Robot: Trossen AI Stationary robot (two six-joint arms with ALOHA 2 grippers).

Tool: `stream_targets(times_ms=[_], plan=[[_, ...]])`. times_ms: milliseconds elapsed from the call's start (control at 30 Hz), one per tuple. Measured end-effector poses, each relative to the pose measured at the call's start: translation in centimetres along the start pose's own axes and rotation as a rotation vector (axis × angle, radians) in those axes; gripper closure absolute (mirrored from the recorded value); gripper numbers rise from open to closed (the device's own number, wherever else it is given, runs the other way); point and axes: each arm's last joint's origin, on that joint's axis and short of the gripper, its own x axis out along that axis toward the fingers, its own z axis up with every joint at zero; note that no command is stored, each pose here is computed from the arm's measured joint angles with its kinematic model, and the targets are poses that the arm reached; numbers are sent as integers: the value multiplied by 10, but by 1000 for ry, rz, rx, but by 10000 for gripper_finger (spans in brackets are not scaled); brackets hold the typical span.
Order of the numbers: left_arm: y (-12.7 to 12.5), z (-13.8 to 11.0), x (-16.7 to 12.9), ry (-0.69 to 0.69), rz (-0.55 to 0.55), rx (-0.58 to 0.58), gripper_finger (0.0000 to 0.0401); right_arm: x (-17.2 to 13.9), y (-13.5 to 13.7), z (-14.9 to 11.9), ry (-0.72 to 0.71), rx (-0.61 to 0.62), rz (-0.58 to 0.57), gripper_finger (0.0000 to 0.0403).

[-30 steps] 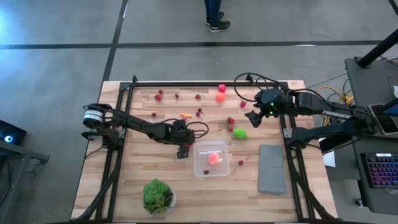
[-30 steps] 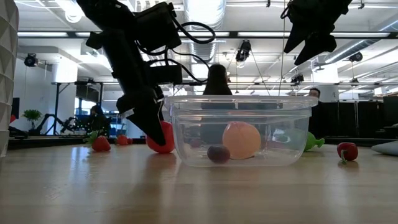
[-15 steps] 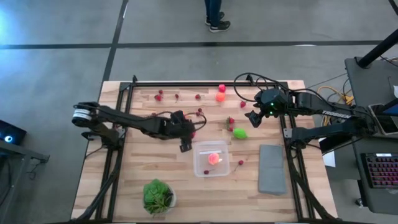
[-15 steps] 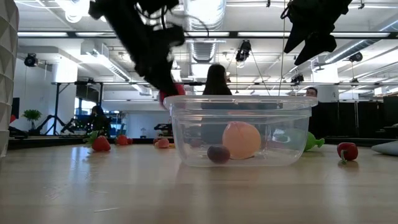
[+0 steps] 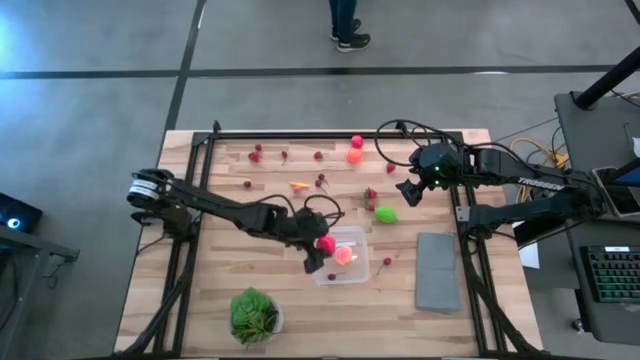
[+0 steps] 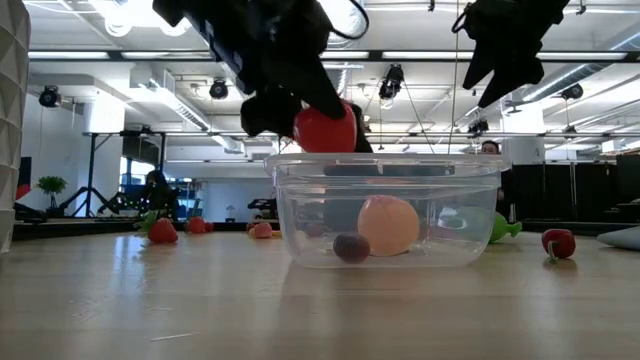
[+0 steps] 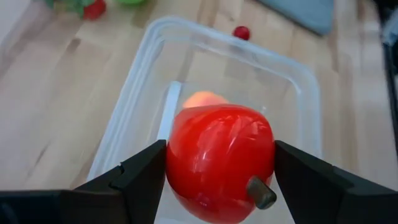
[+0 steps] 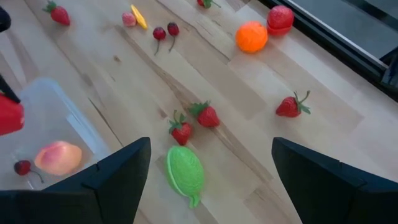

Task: Pick and placing Produce into tupperware
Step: Put the red apple into the transparent bin, then put the green melon into the transparent bin

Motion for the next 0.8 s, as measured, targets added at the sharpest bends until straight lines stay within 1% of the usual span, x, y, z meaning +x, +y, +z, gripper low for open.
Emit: stream_targets(times_ms=[200, 400, 500, 667, 733, 800], plan=[[-4, 4, 11, 9, 3, -98, 140, 0, -1, -2, 22, -44, -10, 76], [-7, 6, 22, 65, -6, -190, 108, 0, -1, -2, 25, -50, -11, 76], [-7, 5, 23, 97, -14, -198, 90, 0, -1, -2, 25, -54, -11, 76], [-6, 5, 13, 121, 17, -194, 70, 0, -1, -3, 32, -49, -13, 76], [-5, 6, 9, 124, 22, -189, 68, 0, -3, -6, 65, -57, -16, 76], [-4, 4, 2, 150, 44, -175, 68, 3, -3, -11, 120, -103, -3, 76]])
